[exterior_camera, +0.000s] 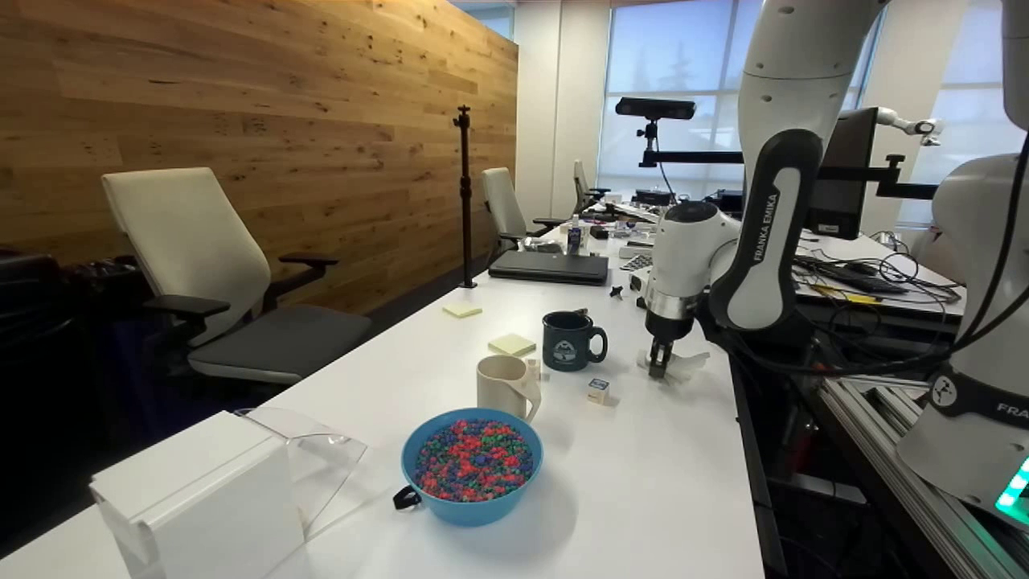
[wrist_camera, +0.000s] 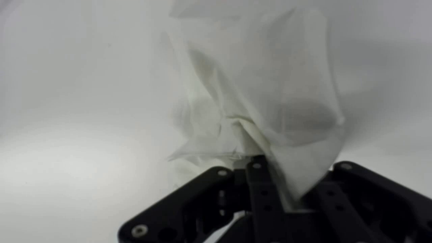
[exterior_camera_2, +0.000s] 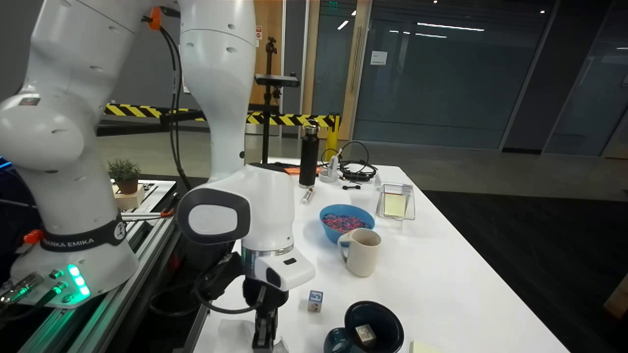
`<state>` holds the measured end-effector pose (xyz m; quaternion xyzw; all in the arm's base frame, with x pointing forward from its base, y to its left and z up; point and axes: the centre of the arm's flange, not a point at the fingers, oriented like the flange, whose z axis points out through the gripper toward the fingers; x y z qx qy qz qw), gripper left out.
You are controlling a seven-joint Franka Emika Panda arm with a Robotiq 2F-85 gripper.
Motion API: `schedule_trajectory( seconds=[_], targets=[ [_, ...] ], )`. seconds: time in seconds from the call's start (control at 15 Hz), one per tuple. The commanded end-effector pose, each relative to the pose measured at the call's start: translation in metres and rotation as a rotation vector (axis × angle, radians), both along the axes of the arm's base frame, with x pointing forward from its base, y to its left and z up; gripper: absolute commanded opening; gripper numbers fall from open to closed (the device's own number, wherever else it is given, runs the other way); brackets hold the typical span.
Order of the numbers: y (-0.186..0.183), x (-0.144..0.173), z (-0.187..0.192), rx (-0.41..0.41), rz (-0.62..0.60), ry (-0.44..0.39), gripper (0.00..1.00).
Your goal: Use the paper towel to wipe the surface
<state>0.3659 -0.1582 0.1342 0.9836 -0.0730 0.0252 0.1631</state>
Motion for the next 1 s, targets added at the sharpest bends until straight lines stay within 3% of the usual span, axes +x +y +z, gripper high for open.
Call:
schedule_trajectory(
  seconds=[0.0,0.33,0.93],
  targets=[
    [-0.013,-0.02,-0.002,-0.02,0.012,0.023,0.01],
    [-0.027,-0.011,-0.004,-0.024,-0.028,0.024,0.01],
    [-0.016,0.027,-0.01,-0.005,-0.064,-0.028,0.01]
  ],
)
